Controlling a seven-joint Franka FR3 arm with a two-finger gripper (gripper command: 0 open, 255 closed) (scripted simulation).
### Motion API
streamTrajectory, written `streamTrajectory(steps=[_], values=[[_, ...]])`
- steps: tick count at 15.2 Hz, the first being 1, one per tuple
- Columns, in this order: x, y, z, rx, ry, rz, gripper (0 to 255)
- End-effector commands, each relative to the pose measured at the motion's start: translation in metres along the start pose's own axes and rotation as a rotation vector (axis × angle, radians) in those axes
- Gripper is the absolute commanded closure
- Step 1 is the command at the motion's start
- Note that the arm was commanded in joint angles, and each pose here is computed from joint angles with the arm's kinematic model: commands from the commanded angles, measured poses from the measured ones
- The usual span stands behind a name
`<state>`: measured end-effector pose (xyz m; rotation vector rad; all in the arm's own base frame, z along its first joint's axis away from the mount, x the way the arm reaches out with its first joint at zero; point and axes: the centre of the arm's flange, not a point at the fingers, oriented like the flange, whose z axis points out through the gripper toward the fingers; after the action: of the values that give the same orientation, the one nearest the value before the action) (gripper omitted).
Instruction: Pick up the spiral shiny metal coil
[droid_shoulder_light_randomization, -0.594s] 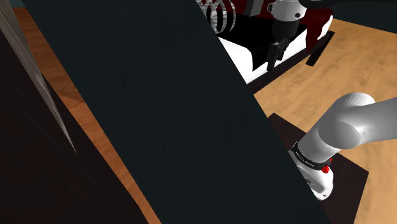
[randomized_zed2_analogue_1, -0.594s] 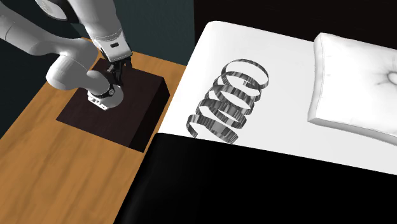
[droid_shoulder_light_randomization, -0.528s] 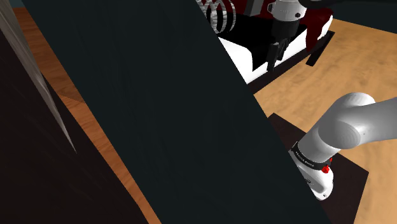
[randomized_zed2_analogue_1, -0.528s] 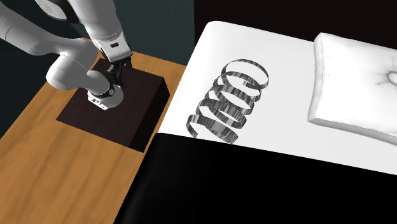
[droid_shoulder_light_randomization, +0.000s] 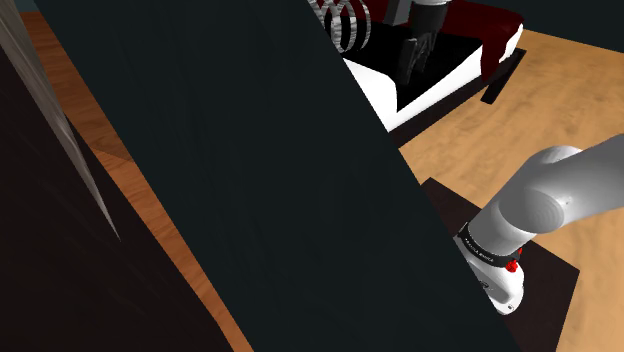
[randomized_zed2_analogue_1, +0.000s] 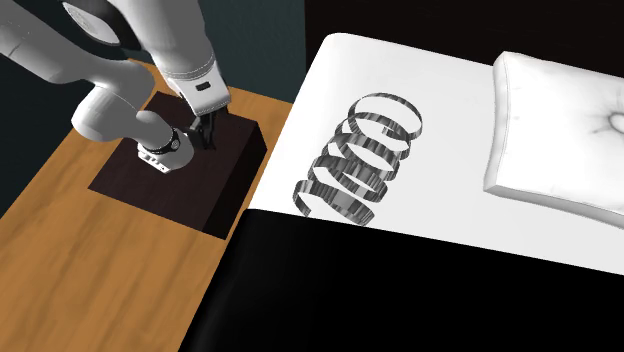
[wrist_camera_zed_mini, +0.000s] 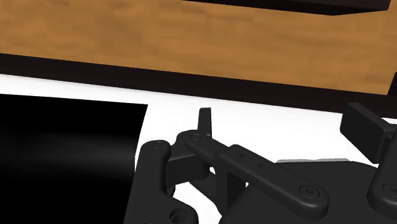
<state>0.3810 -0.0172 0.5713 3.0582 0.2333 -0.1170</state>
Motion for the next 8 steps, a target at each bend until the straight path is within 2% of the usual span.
streamTrajectory(steps=[1,8], values=[[0.019,0.014,-0.012,0.010,0.013,0.004,0],[0.085,0.064,-0.047,0.046,0.057,0.016,0]])
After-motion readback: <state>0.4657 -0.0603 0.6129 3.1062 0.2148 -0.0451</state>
